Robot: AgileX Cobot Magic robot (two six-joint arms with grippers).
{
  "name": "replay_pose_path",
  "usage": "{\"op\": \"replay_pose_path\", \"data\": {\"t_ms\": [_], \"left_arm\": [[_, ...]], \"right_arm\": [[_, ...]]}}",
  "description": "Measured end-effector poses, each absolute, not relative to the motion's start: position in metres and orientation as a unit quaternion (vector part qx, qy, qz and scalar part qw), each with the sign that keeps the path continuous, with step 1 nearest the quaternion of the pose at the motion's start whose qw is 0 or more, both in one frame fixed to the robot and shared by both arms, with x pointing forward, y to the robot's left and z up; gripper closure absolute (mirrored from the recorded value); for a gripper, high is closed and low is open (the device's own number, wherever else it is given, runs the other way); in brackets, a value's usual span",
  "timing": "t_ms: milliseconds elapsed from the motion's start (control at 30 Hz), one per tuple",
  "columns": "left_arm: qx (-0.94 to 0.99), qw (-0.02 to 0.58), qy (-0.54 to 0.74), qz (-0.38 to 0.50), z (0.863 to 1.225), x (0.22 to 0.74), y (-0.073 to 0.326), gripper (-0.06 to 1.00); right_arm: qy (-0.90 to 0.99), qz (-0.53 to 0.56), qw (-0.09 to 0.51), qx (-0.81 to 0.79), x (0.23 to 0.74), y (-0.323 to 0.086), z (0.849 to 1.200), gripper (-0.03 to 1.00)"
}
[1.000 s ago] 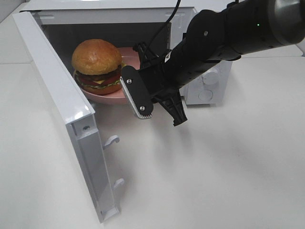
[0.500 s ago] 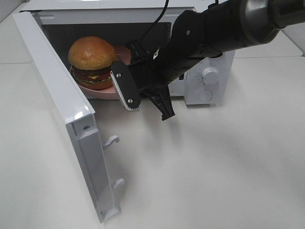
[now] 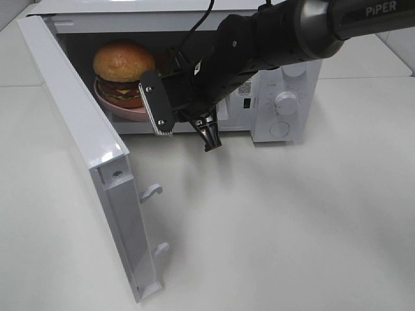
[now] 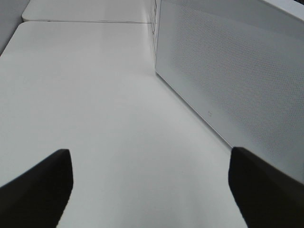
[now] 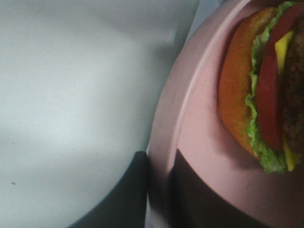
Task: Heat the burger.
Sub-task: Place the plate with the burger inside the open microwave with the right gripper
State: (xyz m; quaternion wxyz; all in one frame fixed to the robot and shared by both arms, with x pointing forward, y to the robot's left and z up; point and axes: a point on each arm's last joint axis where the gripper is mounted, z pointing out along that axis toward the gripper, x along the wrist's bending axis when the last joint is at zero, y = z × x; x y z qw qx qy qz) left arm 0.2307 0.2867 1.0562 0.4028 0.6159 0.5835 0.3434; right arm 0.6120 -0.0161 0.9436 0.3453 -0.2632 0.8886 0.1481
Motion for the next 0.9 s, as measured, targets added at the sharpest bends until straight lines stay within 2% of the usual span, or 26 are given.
{"op": "replay_pose_path", "data": {"t_ms": [900], "left_arm": [[0.616,0.402,0.584,0.344,1.056,0.231,0.287,0.13]], "right_arm": [[0.905,0.139,0.339,-0.217,0.658,-0.007,0.928,0.87]]}}
